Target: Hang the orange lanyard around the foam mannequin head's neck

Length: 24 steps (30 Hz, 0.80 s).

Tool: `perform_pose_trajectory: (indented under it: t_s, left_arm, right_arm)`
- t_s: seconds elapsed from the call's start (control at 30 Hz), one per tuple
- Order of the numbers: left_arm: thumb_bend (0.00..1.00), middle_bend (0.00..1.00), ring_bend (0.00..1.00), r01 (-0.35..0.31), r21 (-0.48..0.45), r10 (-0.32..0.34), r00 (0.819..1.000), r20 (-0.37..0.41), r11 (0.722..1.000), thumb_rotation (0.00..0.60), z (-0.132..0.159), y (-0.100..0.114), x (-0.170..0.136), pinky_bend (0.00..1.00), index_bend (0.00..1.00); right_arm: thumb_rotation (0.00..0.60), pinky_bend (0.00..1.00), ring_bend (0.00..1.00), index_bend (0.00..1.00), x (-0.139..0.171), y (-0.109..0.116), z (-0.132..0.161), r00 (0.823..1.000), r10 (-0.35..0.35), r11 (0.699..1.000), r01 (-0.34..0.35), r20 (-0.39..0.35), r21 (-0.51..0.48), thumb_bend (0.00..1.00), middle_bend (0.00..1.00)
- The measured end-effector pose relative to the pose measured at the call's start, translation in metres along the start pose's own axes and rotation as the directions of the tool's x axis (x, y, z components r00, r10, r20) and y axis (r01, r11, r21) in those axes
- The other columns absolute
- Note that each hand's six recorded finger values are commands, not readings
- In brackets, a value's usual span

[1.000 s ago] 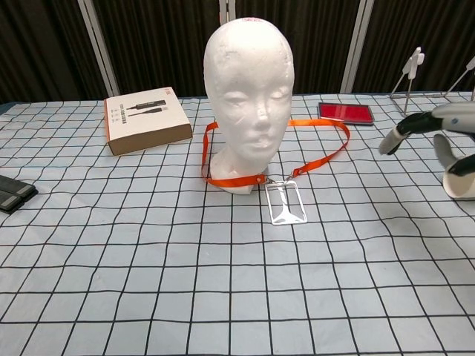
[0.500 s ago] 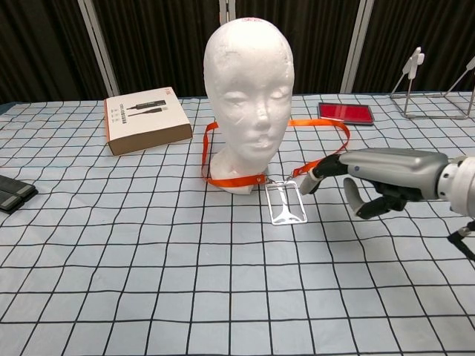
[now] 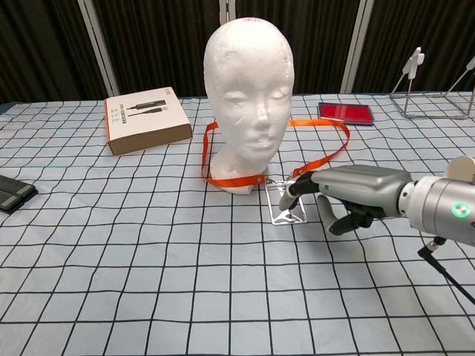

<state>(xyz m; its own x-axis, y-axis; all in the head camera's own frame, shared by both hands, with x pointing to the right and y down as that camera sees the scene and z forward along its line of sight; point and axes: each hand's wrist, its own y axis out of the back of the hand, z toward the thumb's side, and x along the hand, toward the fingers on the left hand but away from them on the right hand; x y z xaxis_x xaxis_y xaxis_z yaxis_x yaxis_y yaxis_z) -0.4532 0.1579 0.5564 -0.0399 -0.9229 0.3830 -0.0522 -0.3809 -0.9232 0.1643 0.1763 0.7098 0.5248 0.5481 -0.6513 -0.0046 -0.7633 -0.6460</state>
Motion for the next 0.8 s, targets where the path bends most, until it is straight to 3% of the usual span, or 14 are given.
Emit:
perform_pose_trajectory:
  t_s: [0.8]
  left_arm:
    - [0.00,0.00,0.00,0.008,-0.017,-0.008,1.000,0.005,1.000,0.600,0.000,0.000,0.001,0.00,0.00]
  right_arm:
    - [0.600,0.01,0.00,0.26,0.015,-0.020,0.017,0.996,0.077,0.997,-0.077,-0.051,-0.007,1.00,0.20]
